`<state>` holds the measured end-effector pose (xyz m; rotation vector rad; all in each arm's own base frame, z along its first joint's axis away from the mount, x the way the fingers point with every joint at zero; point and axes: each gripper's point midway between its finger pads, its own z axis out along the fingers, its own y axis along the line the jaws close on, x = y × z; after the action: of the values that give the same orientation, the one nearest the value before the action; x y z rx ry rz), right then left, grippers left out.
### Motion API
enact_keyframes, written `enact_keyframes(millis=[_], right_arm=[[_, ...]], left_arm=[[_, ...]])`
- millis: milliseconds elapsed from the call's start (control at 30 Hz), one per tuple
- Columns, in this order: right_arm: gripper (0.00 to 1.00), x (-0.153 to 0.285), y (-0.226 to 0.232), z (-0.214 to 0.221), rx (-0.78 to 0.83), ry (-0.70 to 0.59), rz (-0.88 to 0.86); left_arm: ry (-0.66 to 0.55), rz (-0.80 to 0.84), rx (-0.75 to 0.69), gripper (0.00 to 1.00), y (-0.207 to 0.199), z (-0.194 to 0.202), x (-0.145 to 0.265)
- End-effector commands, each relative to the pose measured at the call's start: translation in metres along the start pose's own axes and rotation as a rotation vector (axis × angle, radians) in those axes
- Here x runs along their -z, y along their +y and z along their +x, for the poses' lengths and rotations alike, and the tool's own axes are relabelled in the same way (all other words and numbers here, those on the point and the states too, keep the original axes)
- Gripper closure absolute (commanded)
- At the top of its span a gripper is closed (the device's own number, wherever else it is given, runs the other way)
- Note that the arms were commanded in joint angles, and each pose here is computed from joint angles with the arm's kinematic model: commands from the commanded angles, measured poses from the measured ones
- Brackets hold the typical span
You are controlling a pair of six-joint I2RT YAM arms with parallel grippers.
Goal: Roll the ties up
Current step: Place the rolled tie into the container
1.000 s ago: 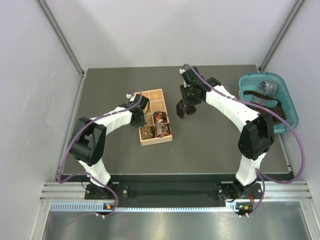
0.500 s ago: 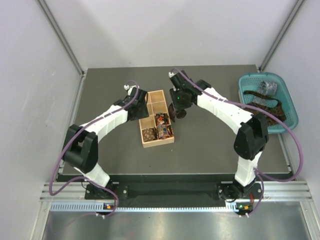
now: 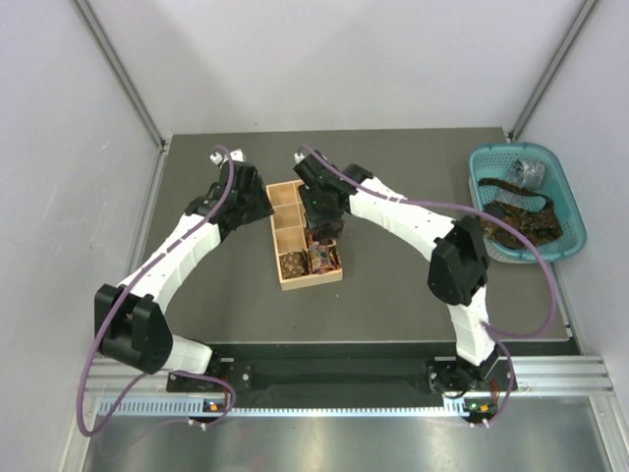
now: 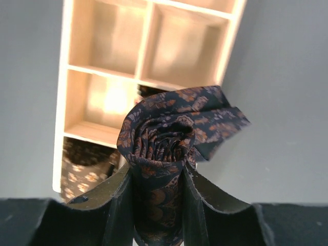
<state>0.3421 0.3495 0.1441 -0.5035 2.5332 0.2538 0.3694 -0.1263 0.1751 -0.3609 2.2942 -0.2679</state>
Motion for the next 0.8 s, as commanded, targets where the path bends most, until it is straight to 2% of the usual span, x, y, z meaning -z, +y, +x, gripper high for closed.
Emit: enact_keyframes(millis=[0,267,500,767], right_arm=[[1.00,0.006,0.022,-0.012,-0.030,-0.030,-0.028],[1.00,-0.013,0.043,-0.016,-0.042,-0.023,-0.052],[1.00,-0.032,0.065,0.002,-0.044,0.010,-0.064],[1.00,-0.039,0.073,0.001,-0.064,-0.014,-0.050]], left_arm=[[0.004,0.034,0.007,0.47,0.003,0.005,0.012],[-0.014,0.036,-0.005,0.47,0.009,0.005,0.018],[-0.018,0.039,-0.001,0.47,0.011,0.007,0.015],[-0.013,0.035,-0.006,0.47,0.014,0.011,0.010]])
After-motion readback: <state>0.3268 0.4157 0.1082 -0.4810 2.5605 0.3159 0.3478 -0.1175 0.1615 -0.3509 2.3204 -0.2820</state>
